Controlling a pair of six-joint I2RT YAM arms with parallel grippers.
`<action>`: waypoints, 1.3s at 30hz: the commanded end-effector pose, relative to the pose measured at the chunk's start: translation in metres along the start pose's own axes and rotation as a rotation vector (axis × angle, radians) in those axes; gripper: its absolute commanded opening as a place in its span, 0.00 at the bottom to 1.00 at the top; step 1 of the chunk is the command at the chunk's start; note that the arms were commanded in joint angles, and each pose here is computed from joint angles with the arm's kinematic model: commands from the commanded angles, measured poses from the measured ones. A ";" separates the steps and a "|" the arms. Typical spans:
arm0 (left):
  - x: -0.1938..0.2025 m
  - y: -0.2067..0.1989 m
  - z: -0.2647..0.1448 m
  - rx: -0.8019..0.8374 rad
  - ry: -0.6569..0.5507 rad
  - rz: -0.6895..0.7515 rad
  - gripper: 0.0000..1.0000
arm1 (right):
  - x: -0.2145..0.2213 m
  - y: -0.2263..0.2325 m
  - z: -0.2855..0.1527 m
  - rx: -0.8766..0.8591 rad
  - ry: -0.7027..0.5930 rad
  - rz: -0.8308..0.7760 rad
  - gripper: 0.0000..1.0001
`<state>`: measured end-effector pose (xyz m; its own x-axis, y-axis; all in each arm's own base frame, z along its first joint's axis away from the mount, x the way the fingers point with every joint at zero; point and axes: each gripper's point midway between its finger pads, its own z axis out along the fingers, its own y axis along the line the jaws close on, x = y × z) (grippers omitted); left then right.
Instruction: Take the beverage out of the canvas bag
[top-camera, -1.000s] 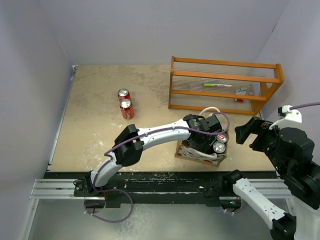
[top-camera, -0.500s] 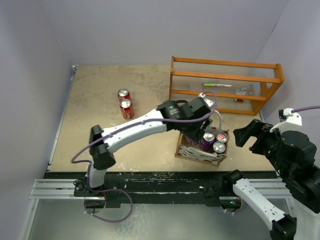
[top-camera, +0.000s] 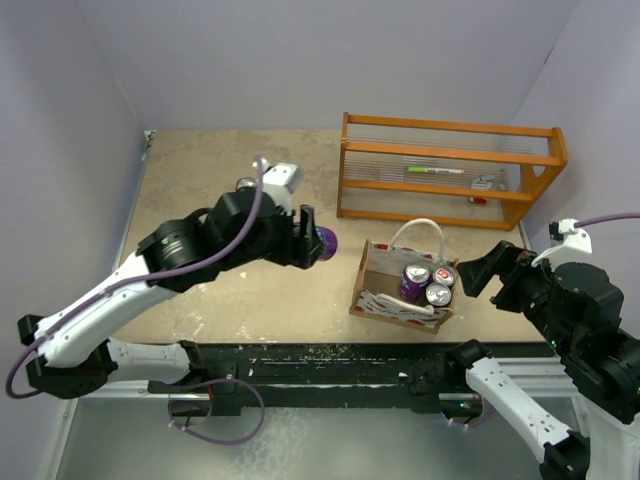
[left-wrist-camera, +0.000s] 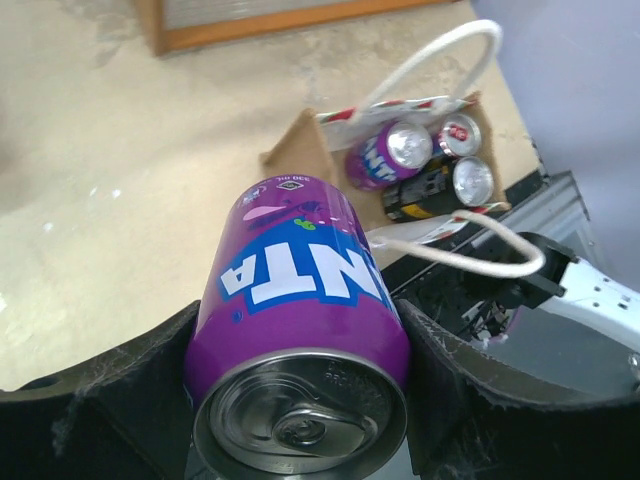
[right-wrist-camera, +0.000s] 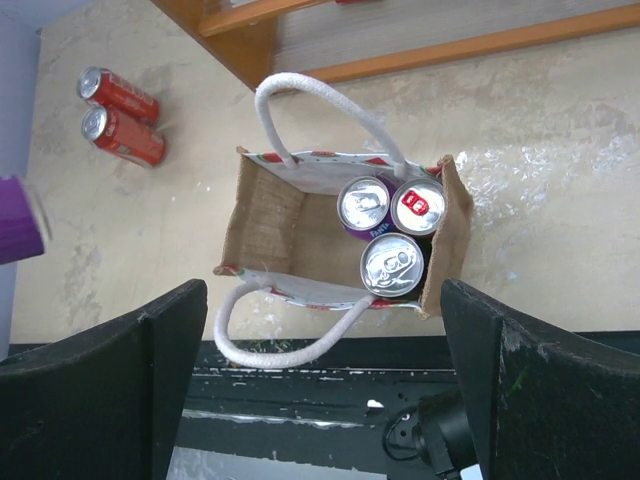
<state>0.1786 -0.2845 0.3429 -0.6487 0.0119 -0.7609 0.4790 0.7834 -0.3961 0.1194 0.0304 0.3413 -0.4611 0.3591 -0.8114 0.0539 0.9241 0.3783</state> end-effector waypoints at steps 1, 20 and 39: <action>0.011 0.039 -0.015 -0.134 -0.052 -0.094 0.07 | -0.005 0.007 -0.002 -0.047 -0.043 0.039 1.00; 0.089 0.205 0.072 -0.675 0.216 -0.013 0.00 | -0.013 0.015 0.039 0.008 -0.032 0.016 1.00; 0.053 0.311 0.112 -0.714 0.266 -0.165 0.00 | -0.029 0.015 0.058 0.070 -0.051 -0.051 1.00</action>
<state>0.3288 -0.1110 0.0986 -0.8951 -0.0415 -0.4438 -0.0809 0.9942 0.0702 0.1738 0.0457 0.3302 -0.4676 0.3324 -0.8190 0.0881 0.9395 0.3311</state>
